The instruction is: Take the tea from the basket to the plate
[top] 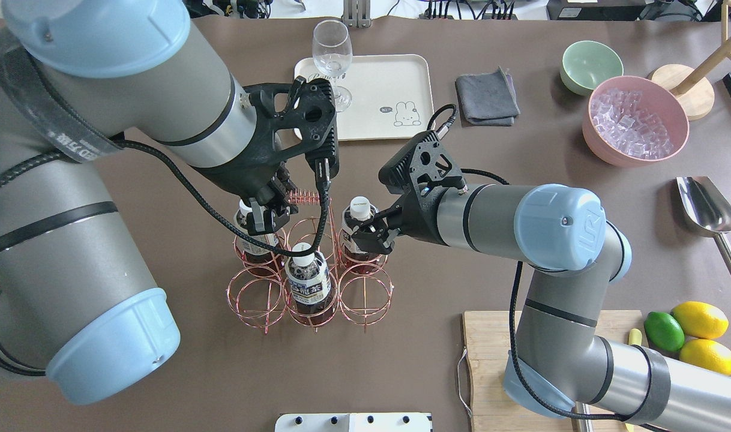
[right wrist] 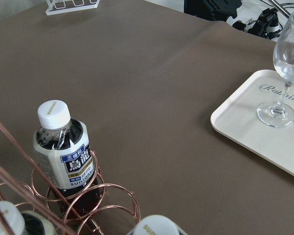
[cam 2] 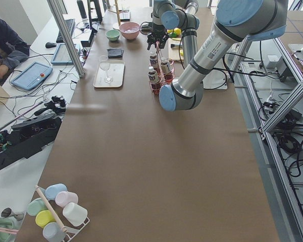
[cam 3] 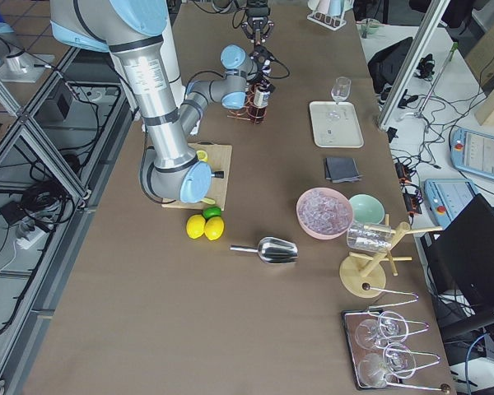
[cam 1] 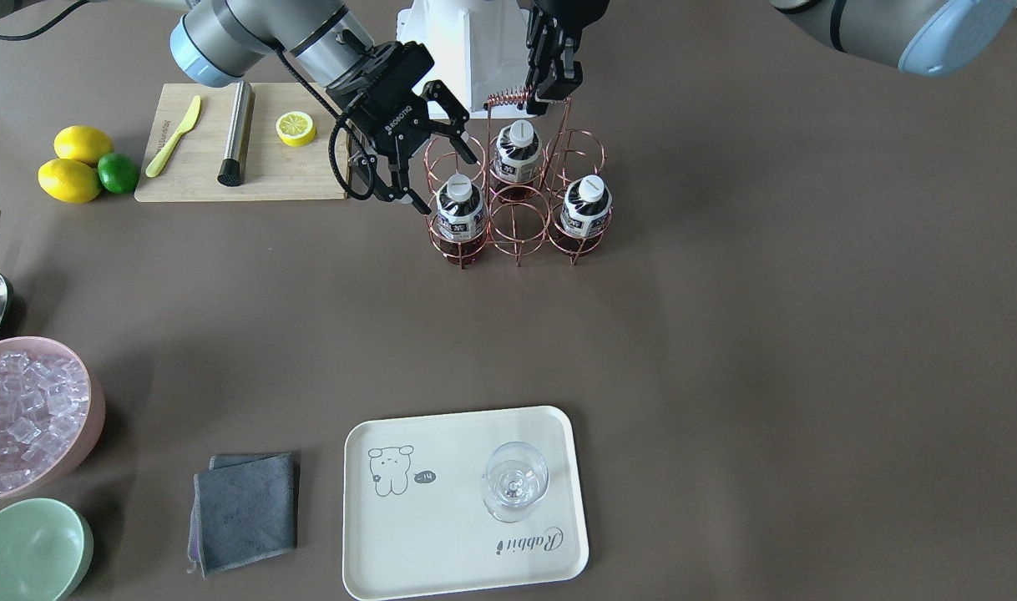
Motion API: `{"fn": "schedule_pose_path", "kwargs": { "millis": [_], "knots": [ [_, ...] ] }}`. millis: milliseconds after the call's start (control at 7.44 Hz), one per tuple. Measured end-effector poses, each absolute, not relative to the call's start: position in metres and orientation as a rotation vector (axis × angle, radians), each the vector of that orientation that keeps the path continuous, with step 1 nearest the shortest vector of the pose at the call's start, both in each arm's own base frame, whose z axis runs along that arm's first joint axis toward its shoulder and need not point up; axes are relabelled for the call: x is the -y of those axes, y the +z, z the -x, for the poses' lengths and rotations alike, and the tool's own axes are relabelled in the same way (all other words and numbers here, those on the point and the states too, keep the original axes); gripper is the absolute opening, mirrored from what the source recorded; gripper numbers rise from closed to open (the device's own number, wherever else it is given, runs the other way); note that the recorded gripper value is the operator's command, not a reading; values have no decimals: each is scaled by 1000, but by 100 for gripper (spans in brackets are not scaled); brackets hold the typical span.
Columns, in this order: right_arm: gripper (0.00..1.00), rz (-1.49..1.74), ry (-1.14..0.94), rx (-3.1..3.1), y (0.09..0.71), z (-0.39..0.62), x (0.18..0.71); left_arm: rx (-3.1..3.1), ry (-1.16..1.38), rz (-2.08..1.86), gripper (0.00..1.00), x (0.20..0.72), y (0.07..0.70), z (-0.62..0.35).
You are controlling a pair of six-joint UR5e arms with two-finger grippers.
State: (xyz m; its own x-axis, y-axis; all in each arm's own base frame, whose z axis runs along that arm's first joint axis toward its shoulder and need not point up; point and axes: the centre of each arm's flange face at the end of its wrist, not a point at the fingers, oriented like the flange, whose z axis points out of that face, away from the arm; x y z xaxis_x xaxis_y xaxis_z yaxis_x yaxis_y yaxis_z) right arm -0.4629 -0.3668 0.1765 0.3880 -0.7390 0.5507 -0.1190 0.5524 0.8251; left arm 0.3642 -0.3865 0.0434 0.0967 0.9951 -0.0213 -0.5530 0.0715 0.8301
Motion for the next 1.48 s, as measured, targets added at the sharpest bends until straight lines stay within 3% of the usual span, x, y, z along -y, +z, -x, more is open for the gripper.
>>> {"fn": "schedule_pose_path", "kwargs": {
  "millis": [134,269,672,1478],
  "knots": [
    [77,-928,-476,1129,176,465,365,-732,1335,-774,0,387,44,-364],
    [49,-924,-474,1134,174,467,363,-731,1335,-774,0,387,44,-365],
    [0,-906,-473,1124,165,472,362,-729,1336,-768,0,388,49,-366],
    [0,-866,-458,1126,133,428,364,-731,1336,-772,0,388,50,-366]
  ]
}}
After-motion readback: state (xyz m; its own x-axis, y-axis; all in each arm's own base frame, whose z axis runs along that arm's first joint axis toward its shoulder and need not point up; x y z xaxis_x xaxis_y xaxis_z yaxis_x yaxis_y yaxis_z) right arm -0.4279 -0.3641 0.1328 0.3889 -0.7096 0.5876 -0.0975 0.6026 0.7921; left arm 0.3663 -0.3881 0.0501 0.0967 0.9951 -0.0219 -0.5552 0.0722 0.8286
